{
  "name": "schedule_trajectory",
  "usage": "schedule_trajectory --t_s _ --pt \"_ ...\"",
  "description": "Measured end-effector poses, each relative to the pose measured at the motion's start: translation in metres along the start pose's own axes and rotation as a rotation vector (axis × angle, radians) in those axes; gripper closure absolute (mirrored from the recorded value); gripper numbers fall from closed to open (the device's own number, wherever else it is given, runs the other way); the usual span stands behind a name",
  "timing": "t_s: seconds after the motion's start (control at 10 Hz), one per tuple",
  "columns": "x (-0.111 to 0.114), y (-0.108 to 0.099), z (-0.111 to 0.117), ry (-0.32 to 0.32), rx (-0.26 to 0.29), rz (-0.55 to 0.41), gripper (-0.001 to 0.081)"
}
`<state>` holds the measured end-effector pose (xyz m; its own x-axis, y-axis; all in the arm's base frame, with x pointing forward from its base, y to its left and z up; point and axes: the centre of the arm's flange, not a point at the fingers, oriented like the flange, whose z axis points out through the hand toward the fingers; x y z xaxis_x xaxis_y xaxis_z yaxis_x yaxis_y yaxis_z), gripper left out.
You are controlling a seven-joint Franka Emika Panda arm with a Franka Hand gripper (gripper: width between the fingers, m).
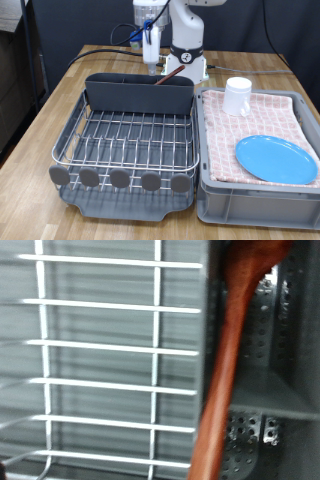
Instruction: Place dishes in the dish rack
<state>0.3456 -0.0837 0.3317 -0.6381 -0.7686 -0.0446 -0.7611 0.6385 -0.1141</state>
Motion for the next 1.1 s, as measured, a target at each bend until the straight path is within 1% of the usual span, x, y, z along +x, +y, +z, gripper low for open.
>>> schedule_trajectory --t_s 0.1,0.2,0.4,0.5,0.7,0.8,0.9,1.0,1.1 --pt "-0.014 0.004 -0.012 0.011 0.026 -0.044 0.0016" --pt "-0.029 0.008 -0.023 0.021 0.038 -0.090 0.0016" --pt "-0.063 0.019 -0.040 0.037 0.042 -0.212 0.0007" --pt "-0.079 0.026 -0.046 0.045 0.032 -0.296 0.0004" --pt "-0.111 0.037 -0.058 0.027 0.030 -0.482 0.0004" --pt "-0.120 0.036 -0.056 0.023 0.021 -0.548 0.0004" --pt "-0.119 0.035 -0.056 0.024 0.021 -0.522 0.0004" --pt "-0.122 0.034 -0.058 0.024 0.038 -0.540 0.0004" --pt "-0.131 0.032 -0.064 0.022 0.055 -0.580 0.0004"
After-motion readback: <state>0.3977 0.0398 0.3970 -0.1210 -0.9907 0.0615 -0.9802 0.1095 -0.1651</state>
